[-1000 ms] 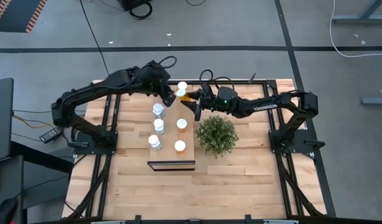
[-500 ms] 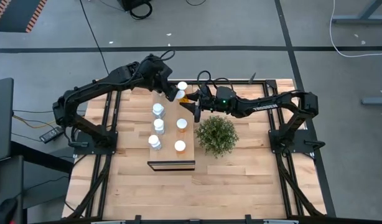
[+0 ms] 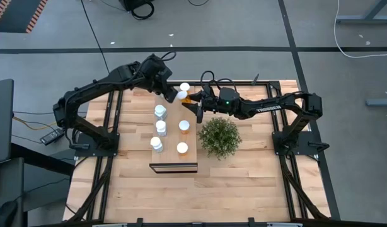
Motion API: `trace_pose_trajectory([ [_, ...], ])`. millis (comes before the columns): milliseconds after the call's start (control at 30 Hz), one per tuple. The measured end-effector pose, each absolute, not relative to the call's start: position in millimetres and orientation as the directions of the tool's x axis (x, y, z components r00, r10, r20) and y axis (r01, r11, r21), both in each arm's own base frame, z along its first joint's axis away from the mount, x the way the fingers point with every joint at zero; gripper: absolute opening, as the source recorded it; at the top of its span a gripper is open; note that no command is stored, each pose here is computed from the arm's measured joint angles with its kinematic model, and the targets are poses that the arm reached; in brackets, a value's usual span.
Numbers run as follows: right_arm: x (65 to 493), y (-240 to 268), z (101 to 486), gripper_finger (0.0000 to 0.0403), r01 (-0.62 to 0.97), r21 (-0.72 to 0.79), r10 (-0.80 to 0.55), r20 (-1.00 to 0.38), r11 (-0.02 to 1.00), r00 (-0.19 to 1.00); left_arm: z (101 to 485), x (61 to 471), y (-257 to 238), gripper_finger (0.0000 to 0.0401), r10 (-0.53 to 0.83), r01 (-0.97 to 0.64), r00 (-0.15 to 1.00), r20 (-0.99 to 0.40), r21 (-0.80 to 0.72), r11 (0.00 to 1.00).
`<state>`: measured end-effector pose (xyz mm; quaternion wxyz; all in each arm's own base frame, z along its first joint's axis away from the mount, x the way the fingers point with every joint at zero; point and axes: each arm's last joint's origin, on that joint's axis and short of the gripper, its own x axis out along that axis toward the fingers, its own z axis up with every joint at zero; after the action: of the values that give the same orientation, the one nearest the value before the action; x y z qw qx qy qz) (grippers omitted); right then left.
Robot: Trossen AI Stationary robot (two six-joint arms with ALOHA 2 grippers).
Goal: Pick and place medicine bottles onto shelf by color
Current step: Put the orange pill bottle on the shelf aligned with the other orange pill bottle
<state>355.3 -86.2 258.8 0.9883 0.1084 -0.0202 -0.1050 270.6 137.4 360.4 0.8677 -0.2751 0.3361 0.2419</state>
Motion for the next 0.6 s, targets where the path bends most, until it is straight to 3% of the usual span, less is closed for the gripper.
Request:
trace_pose_trajectory([
  [233,355.3,-86.0,258.6,0.0202,0.205,0.214,-0.213,0.014,0.955,0.977,363.8,276.2,131.6,0.0116,0.150,-0.523,0.721,-0.676,-0.390,0.758],
  [600,355.1,-86.9,256.9,0.0202,0.220,0.202,-0.224,-0.006,0.954,0.975,364.7,278.0,130.4,0.0114,0.142,-0.508,0.734,-0.664,-0.398,0.764],
])
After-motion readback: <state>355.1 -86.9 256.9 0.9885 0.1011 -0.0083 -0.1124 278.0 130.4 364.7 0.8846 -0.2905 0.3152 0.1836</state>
